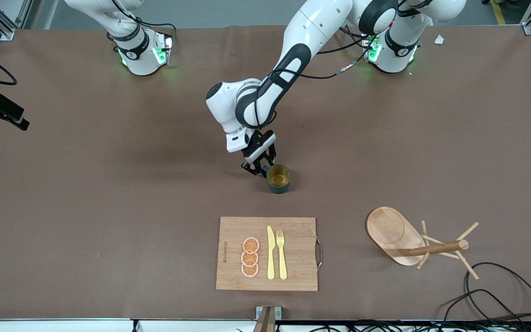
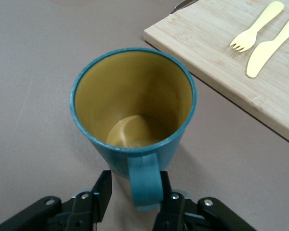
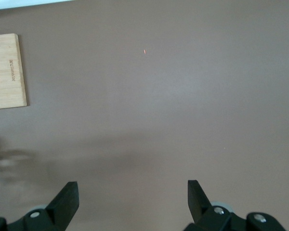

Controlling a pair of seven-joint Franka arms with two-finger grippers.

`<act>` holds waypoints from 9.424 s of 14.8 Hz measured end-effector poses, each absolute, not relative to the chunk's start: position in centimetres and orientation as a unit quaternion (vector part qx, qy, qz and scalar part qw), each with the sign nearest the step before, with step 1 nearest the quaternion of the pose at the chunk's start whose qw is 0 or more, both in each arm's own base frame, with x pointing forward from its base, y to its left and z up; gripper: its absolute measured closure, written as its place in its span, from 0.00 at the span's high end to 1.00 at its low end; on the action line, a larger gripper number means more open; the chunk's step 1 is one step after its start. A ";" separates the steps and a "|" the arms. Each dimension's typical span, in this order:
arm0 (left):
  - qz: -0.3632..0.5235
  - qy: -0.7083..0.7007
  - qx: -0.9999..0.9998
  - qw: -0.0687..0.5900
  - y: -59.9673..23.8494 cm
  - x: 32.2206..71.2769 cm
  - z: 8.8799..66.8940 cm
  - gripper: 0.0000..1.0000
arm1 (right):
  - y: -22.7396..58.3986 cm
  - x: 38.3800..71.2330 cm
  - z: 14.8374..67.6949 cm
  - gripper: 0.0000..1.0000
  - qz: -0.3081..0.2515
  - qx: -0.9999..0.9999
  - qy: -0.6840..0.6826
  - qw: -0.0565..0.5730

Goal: Pass cup and hang on rack
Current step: 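Close the left gripper on the teal mug handle, then lift the mug with the left gripper and carry it to the wooden rack, then lower the mug onto a rack peg with the left gripper, then open the left gripper to release the mug handle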

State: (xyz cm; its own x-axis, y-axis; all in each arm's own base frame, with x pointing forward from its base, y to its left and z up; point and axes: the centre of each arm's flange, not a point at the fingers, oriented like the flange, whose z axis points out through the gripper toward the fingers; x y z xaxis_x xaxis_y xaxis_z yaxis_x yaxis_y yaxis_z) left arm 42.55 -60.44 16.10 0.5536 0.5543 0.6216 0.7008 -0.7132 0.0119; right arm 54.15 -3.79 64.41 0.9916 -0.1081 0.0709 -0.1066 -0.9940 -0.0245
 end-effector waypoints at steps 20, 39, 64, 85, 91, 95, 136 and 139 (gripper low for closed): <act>-0.183 -0.431 -0.883 0.018 -52.5 54.5 38.9 0.21 | -3.8 54.1 64.4 1.00 -0.034 -0.998 0.050 -0.003; 0.078 -0.510 -0.823 -0.237 -19.0 70.6 51.7 0.21 | -3.8 54.1 64.3 1.00 -0.032 -0.998 0.050 -0.003; 0.257 -0.414 -0.745 -0.457 -3.7 73.6 41.4 0.21 | -3.7 54.1 64.3 1.00 -0.032 -0.998 0.049 -0.003; 0.271 -0.435 -0.719 -0.469 -0.8 74.1 37.8 0.21 | -3.7 54.1 64.3 1.00 -0.032 -0.998 0.049 -0.003; 0.269 -0.438 -0.717 -0.470 -0.1 74.1 37.8 0.21 | -3.7 54.1 64.3 1.00 -0.032 -0.998 0.049 -0.003; 0.268 -0.440 -0.716 -0.470 0.2 74.1 37.7 0.21 | -3.7 54.1 64.3 1.00 -0.032 -0.998 0.049 -0.003; 0.261 -0.464 -0.702 -0.472 3.7 74.2 35.7 0.21 | -3.7 54.1 64.3 1.00 -0.032 -0.998 0.049 -0.003; 0.258 -0.462 -0.704 -0.474 4.1 74.2 35.5 0.21 | -3.7 54.1 64.3 1.00 -0.032 -0.998 0.049 -0.003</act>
State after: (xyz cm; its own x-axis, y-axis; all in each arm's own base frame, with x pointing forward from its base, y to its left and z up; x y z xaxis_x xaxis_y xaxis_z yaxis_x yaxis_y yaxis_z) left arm 74.18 4.12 35.49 0.4397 0.4065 -0.8009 0.8949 -0.1228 0.4290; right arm 54.07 -3.67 64.34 0.9932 -0.0970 0.0640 -0.0974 -0.9952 0.0021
